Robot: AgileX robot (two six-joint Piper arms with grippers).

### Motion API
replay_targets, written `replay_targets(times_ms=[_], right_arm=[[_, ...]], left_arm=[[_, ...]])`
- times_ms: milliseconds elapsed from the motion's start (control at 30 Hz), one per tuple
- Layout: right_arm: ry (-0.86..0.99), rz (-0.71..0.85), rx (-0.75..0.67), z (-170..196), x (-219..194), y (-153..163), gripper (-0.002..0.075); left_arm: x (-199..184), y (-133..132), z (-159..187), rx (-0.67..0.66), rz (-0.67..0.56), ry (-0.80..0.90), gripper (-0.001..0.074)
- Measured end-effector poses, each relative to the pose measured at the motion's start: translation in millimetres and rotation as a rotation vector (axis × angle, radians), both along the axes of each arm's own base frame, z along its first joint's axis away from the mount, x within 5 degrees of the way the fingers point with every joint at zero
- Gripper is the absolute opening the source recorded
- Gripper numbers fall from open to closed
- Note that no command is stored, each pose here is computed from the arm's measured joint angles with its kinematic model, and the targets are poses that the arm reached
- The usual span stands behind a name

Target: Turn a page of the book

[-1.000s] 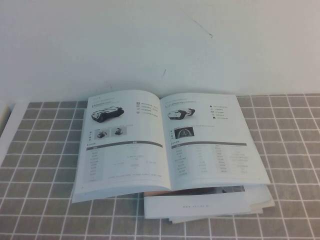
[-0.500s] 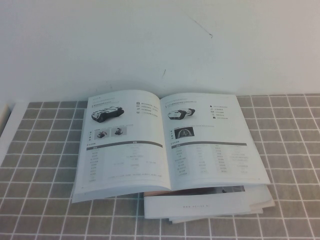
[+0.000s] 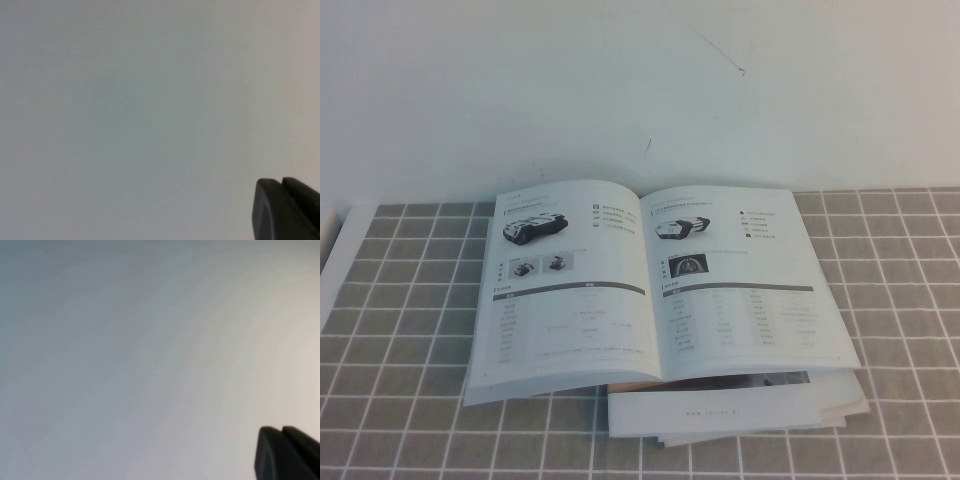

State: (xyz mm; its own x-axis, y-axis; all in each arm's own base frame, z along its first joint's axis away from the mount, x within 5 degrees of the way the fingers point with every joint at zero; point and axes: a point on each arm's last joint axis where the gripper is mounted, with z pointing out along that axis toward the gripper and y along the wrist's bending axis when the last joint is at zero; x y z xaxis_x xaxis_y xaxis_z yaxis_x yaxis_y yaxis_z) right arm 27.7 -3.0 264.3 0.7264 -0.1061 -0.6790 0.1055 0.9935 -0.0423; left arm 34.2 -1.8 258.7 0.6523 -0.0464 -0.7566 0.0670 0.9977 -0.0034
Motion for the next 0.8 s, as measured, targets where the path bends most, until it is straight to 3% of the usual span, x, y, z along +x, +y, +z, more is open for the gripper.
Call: replay_targets(times_ms=[233,333,567,667,800], right_arm=[[-0.062,0.022,0.02,4,-4,0,-0.0001],[-0.014,0.032,0.029,6,-2,0,-0.0002],[0.333,0.058,0.049,41,-1,2,-0.0001],[0.462,0.066,0.059,52,-1,3,-0.0002],[0.744,0.078,0.083,60,10,3,-0.0002]], left_arm=[[0,-2,1,0.028,0.001,-0.005,-0.0004],[0,-4,19,0.082,-0.002,0.13,-0.0004],[2,0,80,-0.012,-0.027,0.404,-0.0004],[21,-1,96,-0.012,-0.02,0.531,-0.0004],[64,-4,104,-0.021,-0.016,0.832,-0.0004]])
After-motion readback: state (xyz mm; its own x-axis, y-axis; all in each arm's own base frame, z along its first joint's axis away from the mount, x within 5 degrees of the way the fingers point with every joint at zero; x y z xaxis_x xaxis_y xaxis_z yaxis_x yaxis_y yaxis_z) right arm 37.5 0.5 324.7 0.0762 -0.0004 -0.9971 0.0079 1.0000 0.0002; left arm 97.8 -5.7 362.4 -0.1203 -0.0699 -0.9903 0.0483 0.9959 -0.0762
